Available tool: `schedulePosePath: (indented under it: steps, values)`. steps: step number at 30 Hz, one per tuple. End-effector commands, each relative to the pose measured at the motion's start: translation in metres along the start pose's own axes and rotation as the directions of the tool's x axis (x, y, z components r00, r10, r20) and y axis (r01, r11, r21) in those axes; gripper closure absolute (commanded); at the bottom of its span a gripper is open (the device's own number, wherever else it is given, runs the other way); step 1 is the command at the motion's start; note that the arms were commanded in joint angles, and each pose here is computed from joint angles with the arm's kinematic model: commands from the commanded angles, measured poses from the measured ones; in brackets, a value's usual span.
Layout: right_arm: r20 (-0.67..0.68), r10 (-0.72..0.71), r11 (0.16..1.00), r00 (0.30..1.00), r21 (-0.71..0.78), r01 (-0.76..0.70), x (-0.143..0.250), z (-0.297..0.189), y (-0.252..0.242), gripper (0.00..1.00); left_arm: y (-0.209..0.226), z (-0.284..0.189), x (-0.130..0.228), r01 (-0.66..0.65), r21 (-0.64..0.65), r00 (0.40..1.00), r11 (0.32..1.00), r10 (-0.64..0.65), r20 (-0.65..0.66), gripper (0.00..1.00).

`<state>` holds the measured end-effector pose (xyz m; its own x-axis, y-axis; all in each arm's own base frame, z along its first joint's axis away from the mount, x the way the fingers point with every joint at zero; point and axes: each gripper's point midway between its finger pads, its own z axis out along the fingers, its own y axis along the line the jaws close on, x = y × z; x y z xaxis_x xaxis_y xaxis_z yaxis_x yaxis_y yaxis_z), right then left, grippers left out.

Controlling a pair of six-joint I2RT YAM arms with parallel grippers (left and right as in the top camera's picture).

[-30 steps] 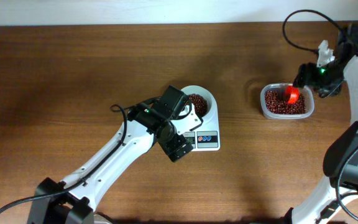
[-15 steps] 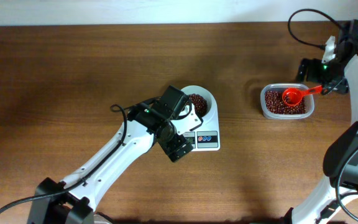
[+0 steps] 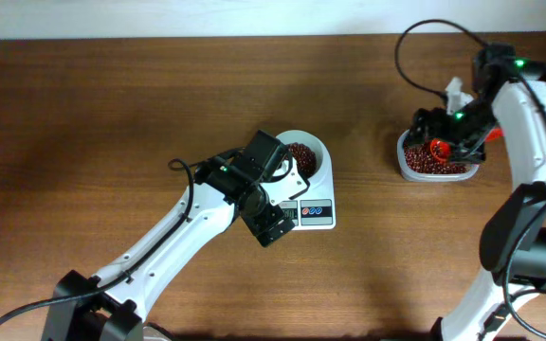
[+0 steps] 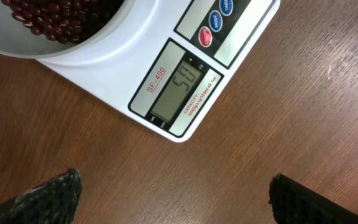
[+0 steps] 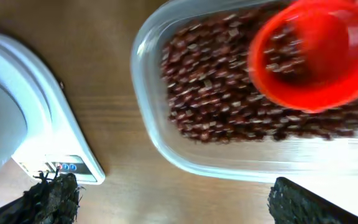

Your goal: Scoop item into bowl and weigh 50g on scale

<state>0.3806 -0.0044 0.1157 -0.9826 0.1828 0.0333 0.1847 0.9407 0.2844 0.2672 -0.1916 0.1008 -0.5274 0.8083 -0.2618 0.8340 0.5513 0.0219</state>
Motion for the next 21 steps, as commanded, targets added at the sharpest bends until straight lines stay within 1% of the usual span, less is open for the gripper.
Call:
schedulePosePath:
  steps: [1,4,7,8,12,14,16,20,21]
  values:
    - [-0.076,-0.049,0.995,0.996,0.084,0.056,0.018,0.019,0.004,0.01,-0.001,0.000,0.001,-0.015,-0.003,1.000,1.000,0.015,0.000,0.01]
    - [-0.113,-0.042,0.989,0.993,0.136,0.057,0.027,0.021,-0.005,0.01,-0.001,0.000,0.001,-0.015,-0.003,1.000,1.000,0.015,0.000,0.01]
    - [-0.172,-0.023,0.988,0.985,0.148,0.049,0.043,0.017,-0.007,0.01,-0.001,0.000,0.001,-0.016,-0.003,1.000,1.000,0.016,0.000,0.01]
    - [-0.171,-0.024,0.986,0.985,0.156,0.051,0.045,0.014,-0.008,0.01,-0.001,0.000,0.001,-0.015,-0.003,1.000,1.000,0.015,0.000,0.01]
    - [-0.056,-0.060,0.986,0.997,0.151,0.068,0.043,-0.018,0.002,0.01,-0.001,0.000,0.001,-0.015,-0.003,1.000,1.000,0.015,0.000,0.01]
    - [0.018,-0.082,0.982,0.996,0.172,0.077,0.035,-0.030,0.003,0.01,-0.001,0.000,0.001,-0.015,-0.003,1.000,1.000,0.015,0.000,0.01]
    - [0.032,-0.097,0.981,0.995,0.174,0.090,0.032,-0.029,0.007,0.01,-0.001,0.000,0.001,-0.015,-0.003,1.000,1.000,0.015,0.000,0.01]
    - [0.017,-0.136,0.968,0.991,0.214,0.129,0.034,-0.004,0.008,0.01,-0.001,0.000,0.001,-0.015,-0.003,1.000,1.000,0.015,0.000,0.01]
    - [0.032,-0.127,0.968,0.991,0.221,0.117,0.033,0.000,0.008,0.01,-0.001,0.000,0.001,-0.015,-0.003,1.000,1.000,0.015,0.000,0.01]
